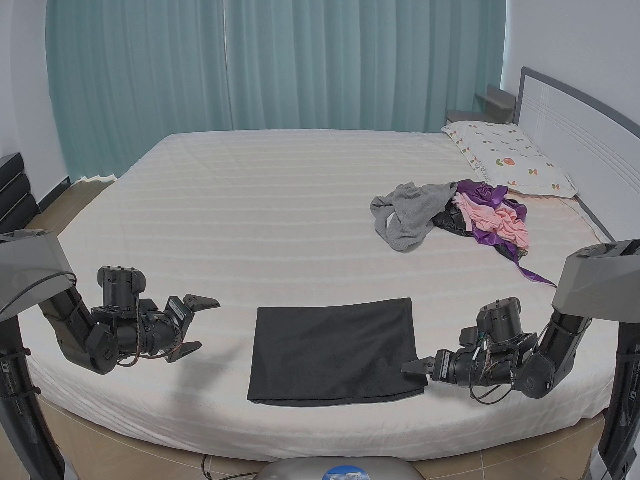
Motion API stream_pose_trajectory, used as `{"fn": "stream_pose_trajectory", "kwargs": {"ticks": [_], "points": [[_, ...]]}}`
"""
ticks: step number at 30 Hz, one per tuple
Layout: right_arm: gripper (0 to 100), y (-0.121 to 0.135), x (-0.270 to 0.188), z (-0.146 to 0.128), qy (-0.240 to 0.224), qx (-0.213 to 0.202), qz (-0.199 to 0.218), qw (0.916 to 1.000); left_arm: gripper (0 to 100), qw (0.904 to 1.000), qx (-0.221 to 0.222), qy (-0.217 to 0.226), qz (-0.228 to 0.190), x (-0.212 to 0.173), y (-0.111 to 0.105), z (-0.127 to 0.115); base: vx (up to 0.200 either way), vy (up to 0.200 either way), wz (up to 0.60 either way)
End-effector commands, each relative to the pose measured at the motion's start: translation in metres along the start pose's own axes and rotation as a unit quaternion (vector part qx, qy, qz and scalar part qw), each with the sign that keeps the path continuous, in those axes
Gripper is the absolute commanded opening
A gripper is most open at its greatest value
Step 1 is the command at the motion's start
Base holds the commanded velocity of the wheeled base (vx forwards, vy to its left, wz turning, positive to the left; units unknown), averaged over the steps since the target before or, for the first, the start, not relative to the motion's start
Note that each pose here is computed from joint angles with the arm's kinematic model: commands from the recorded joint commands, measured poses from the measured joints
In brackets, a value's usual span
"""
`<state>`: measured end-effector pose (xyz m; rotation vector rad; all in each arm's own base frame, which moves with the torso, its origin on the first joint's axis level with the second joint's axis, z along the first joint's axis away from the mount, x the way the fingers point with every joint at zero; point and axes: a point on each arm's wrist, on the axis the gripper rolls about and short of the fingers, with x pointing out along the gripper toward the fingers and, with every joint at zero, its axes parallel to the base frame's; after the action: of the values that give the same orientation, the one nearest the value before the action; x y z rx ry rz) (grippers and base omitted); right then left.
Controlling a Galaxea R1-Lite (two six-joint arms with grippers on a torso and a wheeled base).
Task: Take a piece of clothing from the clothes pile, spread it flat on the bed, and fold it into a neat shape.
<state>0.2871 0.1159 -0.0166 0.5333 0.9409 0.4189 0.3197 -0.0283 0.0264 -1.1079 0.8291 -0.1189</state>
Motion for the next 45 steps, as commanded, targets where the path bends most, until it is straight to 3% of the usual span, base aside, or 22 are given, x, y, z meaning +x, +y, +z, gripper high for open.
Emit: {"fn": "stream_pose_trajectory", "kwargs": {"ticks": [1,36,37,45], "points": [[0,0.001,0.005,0.000,0.003,-0.003,0.000,1.0000,100,1.0000,0.000,0.000,-0.001,0.000,0.000,0.000,0.000,0.000,0.00],[0,-0.008,-0.015,-0.012,0.025,0.007,-0.028,0.9993,100,1.0000,-0.001,-0.002,-0.001,0.000,-0.001,0.001,0.000,0.000,0.00],[100,-0.008,-0.015,-0.012,0.025,0.007,-0.028,0.9993,100,1.0000,-0.001,-0.001,0.000,0.000,0.000,0.000,0.000,0.000,0.00],[100,-0.004,-0.023,0.003,-0.009,0.013,-0.008,0.9998,100,1.0000,-0.002,-0.002,-0.001,0.001,-0.001,0.001,0.000,0.000,0.00]]}}
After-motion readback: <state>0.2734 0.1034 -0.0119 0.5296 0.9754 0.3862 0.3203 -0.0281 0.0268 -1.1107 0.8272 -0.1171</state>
